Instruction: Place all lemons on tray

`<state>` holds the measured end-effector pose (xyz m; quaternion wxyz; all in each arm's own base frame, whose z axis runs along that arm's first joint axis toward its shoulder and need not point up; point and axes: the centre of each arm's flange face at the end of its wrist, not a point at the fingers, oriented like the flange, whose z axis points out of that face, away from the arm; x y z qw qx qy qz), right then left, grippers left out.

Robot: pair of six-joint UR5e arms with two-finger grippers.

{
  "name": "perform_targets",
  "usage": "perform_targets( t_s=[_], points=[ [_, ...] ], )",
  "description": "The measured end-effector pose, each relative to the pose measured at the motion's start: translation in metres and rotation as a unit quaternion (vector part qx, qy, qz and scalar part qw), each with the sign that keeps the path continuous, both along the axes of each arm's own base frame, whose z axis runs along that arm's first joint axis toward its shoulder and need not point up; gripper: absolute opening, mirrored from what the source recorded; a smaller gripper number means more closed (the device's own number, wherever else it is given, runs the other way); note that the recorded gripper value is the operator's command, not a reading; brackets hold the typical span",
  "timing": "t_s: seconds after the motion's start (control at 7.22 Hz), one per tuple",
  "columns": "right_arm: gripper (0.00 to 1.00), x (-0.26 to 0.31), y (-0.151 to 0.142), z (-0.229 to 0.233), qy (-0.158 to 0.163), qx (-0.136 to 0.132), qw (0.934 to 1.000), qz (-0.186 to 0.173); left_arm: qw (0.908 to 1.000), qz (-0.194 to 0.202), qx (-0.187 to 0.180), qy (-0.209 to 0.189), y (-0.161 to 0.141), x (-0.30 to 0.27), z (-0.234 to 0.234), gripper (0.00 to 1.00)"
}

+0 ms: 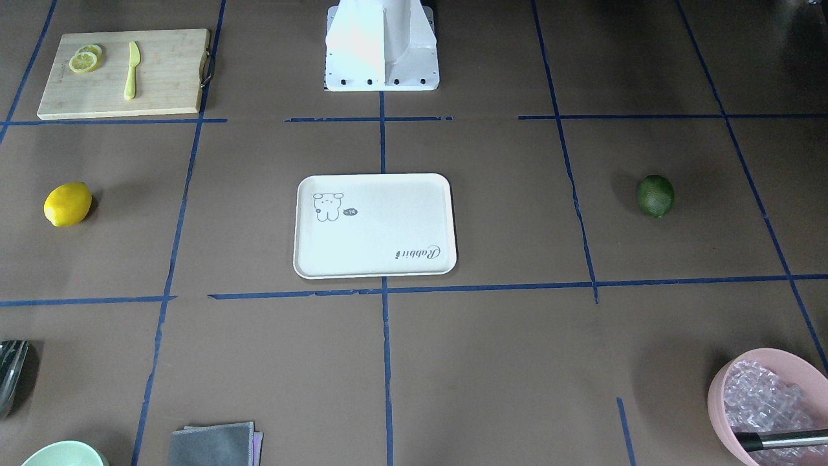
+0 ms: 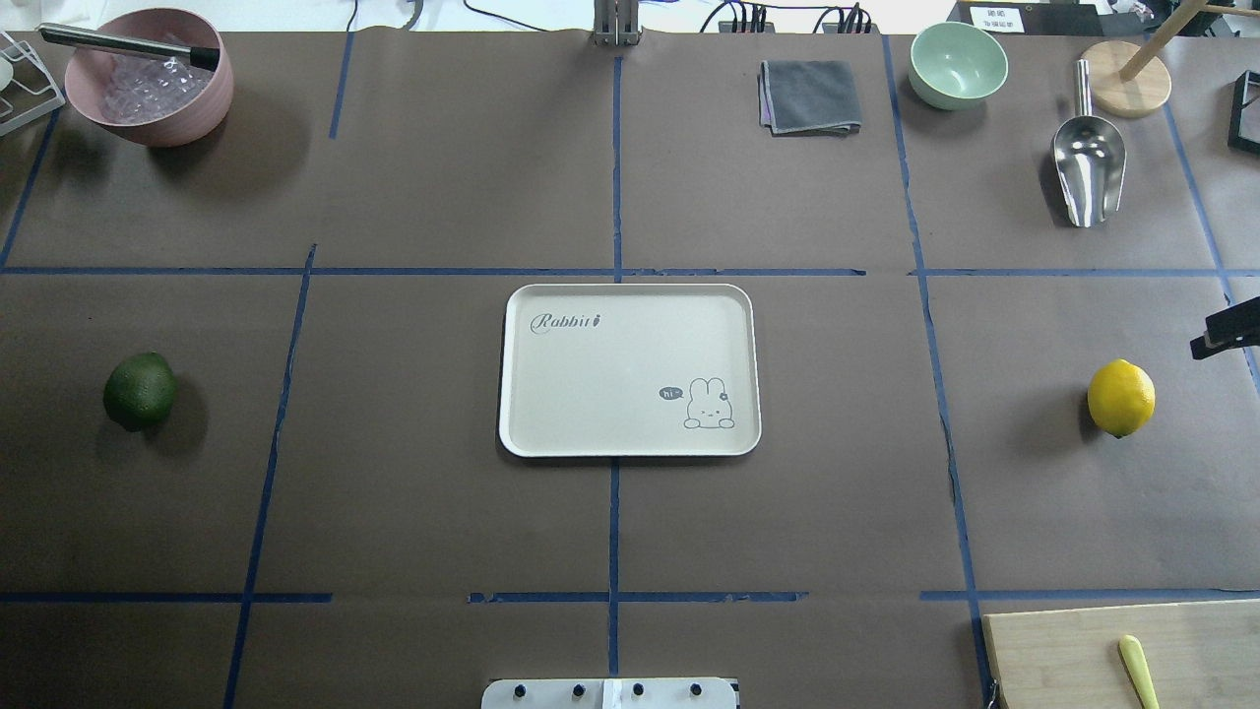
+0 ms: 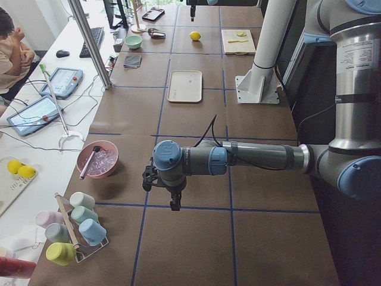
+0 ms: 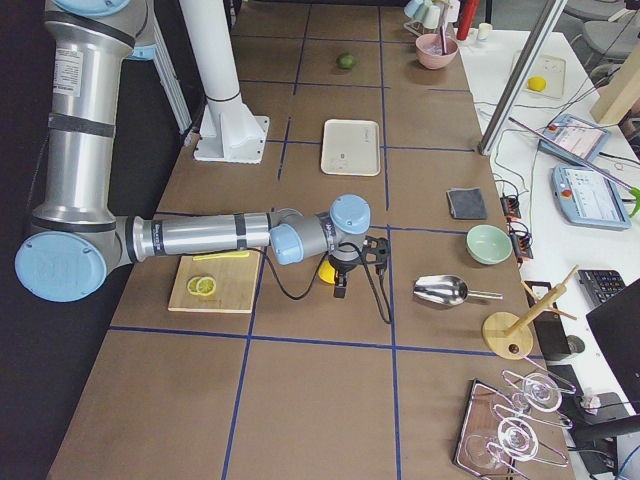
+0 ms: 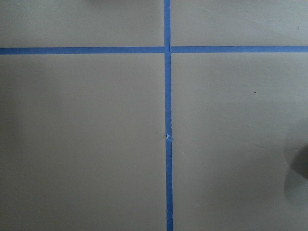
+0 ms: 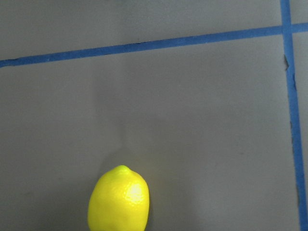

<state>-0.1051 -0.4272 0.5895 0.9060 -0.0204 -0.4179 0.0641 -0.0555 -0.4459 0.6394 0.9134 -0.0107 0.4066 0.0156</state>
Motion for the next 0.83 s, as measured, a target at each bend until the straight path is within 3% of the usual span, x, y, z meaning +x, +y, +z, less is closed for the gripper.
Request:
perform_targets(
  t_s=[0.28,0.83],
  points=[
    [0.99,-0.029,0.008,-0.004,-0.003,-0.018,0.9996,0.022,1.0000,0.000,-0.001,0.000,0.000,0.000,0.001,1.00],
    [0.99,-0.075,0.004,-0.010,0.029,-0.019,0.9987,0.038,1.0000,0.000,0.000,0.001,0.000,0.000,0.000,1.00]
  ],
)
